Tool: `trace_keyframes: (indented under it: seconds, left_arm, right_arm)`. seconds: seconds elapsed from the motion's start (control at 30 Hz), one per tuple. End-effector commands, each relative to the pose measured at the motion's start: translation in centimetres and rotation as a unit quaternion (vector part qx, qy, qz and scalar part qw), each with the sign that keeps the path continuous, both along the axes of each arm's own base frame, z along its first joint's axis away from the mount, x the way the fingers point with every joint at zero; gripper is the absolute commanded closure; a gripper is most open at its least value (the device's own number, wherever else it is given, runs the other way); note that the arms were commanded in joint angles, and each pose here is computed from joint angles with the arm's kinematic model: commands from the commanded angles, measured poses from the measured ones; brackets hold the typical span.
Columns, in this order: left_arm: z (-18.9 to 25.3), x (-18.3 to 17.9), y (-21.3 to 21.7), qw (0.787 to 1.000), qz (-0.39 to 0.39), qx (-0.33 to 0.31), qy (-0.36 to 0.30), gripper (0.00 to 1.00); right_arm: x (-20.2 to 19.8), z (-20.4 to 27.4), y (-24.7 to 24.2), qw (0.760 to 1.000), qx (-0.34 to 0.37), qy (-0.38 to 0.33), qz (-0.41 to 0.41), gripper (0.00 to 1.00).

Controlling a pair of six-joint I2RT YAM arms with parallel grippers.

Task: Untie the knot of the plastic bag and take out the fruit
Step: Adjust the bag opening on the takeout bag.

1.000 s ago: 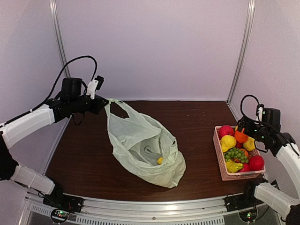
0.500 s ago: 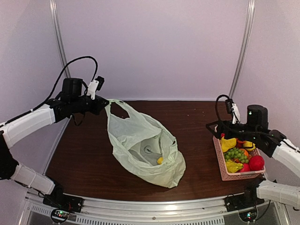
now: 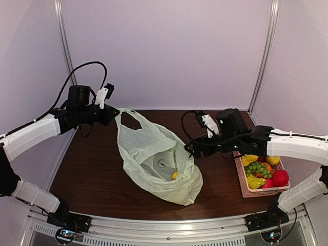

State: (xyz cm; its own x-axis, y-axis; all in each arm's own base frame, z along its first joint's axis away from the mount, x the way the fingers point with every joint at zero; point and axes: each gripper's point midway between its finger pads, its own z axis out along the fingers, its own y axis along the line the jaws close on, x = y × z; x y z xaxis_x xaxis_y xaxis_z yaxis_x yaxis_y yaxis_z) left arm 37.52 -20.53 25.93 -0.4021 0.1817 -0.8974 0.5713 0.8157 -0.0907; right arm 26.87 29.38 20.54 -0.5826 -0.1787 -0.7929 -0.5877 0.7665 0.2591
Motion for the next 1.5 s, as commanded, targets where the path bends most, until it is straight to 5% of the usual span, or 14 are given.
trace_keyframes:
  seconds: [0.0,0.27,0.37,0.53,0.7,0.9,1.0,1.13,1.27,1.47]
  left_arm:
    - [1.9,0.2,-0.2,1.0,-0.001,-0.014,-0.018,1.0]
    - [1.6,0.1,-0.5,1.0,-0.008,-0.018,-0.011,1.0]
    - [1.6,0.1,-0.5,1.0,-0.007,-0.017,-0.012,1.0]
    - [1.9,0.1,-0.3,1.0,-0.003,-0.018,-0.018,1.0]
    - [2.3,-0.1,-0.2,1.0,-0.001,-0.019,-0.024,1.0]
    - [2.5,-0.1,-0.1,0.999,0.0,-0.02,-0.029,1.0]
    - [2.4,-0.1,-0.1,0.999,0.0,-0.02,-0.028,1.0]
    - [2.2,-0.1,-0.2,0.999,-0.004,-0.021,-0.024,1.0]
    - [1.9,0.0,-0.4,1.0,-0.007,-0.021,-0.019,1.0]
    - [1.7,0.1,-0.4,1.0,-0.006,-0.02,-0.017,1.0]
  right_arm:
    - [1.0,-2.4,-1.3,0.995,-0.061,0.025,-0.069,0.05]
    - [-0.2,-6.2,1.6,0.995,-0.028,0.081,-0.055,0.14]
    - [0.0,-6.5,3.0,0.995,-0.007,0.082,-0.051,0.36]
    - [2.3,-5.2,4.3,0.996,-0.001,0.05,-0.069,0.9]
    - [5.1,-1.8,6.1,0.997,-0.011,-0.003,-0.074,1.0]
    - [6.6,-0.9,7.6,0.997,-0.023,-0.019,-0.07,0.96]
    - [6.6,-0.6,7.5,0.997,-0.033,-0.021,-0.07,0.55]
    - [5.4,2.7,8.2,0.997,-0.026,-0.063,-0.043,0.28]
    - [4.0,4.4,9.4,0.995,-0.05,-0.089,-0.021,0.2]
    - [3.8,0.6,12.6,0.995,-0.086,-0.053,0.0,0.2]
